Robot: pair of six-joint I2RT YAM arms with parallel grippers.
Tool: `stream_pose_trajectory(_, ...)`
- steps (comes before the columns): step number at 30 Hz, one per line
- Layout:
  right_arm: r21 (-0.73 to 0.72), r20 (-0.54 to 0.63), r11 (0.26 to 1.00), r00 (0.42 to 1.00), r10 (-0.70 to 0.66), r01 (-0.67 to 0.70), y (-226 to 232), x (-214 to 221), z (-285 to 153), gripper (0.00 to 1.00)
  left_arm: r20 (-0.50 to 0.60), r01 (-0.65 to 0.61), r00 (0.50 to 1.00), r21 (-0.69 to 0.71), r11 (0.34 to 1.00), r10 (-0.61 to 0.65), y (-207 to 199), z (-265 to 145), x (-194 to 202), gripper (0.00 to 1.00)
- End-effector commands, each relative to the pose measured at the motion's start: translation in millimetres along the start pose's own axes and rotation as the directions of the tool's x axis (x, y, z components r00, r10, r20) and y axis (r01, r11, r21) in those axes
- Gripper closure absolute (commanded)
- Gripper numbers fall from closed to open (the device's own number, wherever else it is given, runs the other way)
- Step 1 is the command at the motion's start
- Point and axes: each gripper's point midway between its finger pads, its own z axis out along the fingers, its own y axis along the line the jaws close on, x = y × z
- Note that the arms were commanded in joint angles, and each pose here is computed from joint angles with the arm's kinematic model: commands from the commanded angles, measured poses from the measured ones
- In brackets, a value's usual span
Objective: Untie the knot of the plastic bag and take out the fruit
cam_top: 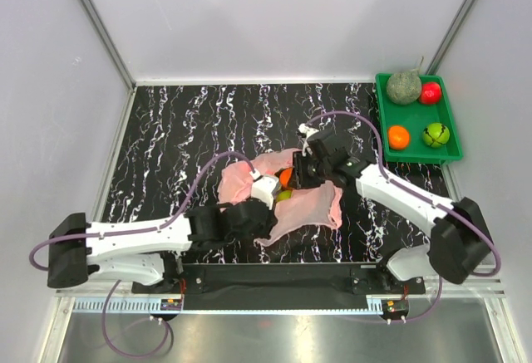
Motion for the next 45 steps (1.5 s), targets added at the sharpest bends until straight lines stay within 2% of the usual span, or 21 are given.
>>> stream_pose_trajectory(1, -0.059, 0.002, 0.998, 1.000, -0.025, 0.025, 24.0, -14.4, 12.2, 0.64, -0.008, -0.015, 1.000, 0.007, 1.000, 0.015, -8.9, 9.9, -3.2, 1.00)
stream_pose_trajectory(4, -0.027, 0.018, 1.000, 1.000, -0.004, 0.004, 20.1, -23.9, 28.0, 0.62, 0.035, 0.000, 0.999, -0.027, 1.000, 0.001, -9.1, 18.6, -13.6, 1.00)
stream_pose_trajectory(5, -0.003, 0.040, 1.000, 0.999, -0.004, 0.004, 17.7, -31.9, 30.8, 0.62, 0.086, 0.010, 0.996, -0.091, 0.996, -0.002, -1.3, 20.5, -26.3, 1.00)
stream_pose_trajectory(9, 0.016, 0.006, 1.000, 1.000, -0.021, 0.020, 17.8, -37.5, 43.4, 0.62, 0.225, 0.048, 0.974, -0.218, 0.975, 0.002, 14.1, 15.1, -62.7, 1.00)
stream_pose_trajectory(12, 0.001, 0.006, 1.000, 1.000, -0.023, 0.023, 21.5, -38.6, 43.9, 0.62, 0.334, 0.100, 0.942, -0.218, 0.971, -0.022, 12.3, -1.2, -90.5, 1.00)
stream_pose_trajectory(15, -0.012, -0.006, 0.999, 0.999, -0.033, 0.033, 22.7, -36.7, 44.6, 0.62, 0.364, 0.092, 0.931, -0.200, 0.975, -0.013, 8.6, 0.3, -98.4, 1.00)
stream_pose_trajectory(18, -0.014, -0.017, 0.999, 0.999, -0.038, 0.038, 23.0, -36.0, 46.2, 0.62, 0.265, 0.022, 0.963, -0.263, 0.964, 0.051, 12.9, 29.1, -77.6, 1.00)
stream_pose_trajectory(21, -0.019, -0.023, 0.999, 0.999, -0.038, 0.037, 24.8, -37.1, 48.0, 0.63, 0.200, -0.027, 0.976, -0.269, 0.963, 0.083, 9.1, 57.7, -55.6, 1.00)
stream_pose_trajectory(26, -0.018, -0.024, 0.999, 0.999, -0.039, 0.038, 25.7, -37.3, 45.8, 0.63, 0.251, -0.007, 0.965, -0.263, 0.965, 0.075, 9.2, 68.3, -56.4, 1.00)
stream_pose_trajectory(30, -0.012, -0.021, 0.999, 0.998, -0.053, 0.052, 25.5, -40.7, 43.1, 0.62, 0.238, -0.029, 0.966, -0.272, 0.962, 0.096, 12.2, 69.4, -52.2, 1.00)
stream_pose_trajectory(33, -0.036, -0.023, 0.997, 0.998, -0.066, 0.065, 31.6, -45.4, 45.8, 0.62, 0.217, -0.013, 0.975, -0.179, 0.984, 0.052, 2.4, 74.9, -36.4, 1.00)
stream_pose_trajectory(35, -0.060, -0.035, 0.995, 0.996, -0.076, 0.074, 36.8, -48.5, 49.7, 0.62, 0.175, 0.020, 0.985, -0.067, 0.998, -0.008, -12.5, 79.3, -15.8, 1.00)
stream_pose_trajectory(38, -0.093, -0.028, 0.991, 0.995, -0.100, 0.097, 45.0, -55.9, 52.3, 0.61, 0.145, 0.058, 0.988, -0.004, 0.998, -0.057, -23.8, 79.3, 10.0, 1.00)
stream_pose_trajectory(42, -0.122, -0.018, 0.989, 0.996, -0.092, 0.089, 41.5, -71.4, 56.3, 0.59, 0.093, 0.084, 0.992, -0.020, 0.996, -0.082, -9.2, 79.2, 45.6, 1.00)
stream_pose_trajectory(45, -0.123, -0.018, 0.989, 0.996, -0.086, 0.083, 34.7, -80.4, 63.4, 0.59, 0.096, 0.101, 0.990, 0.018, 0.995, -0.102, -17.6, 74.5, 48.6, 1.00)
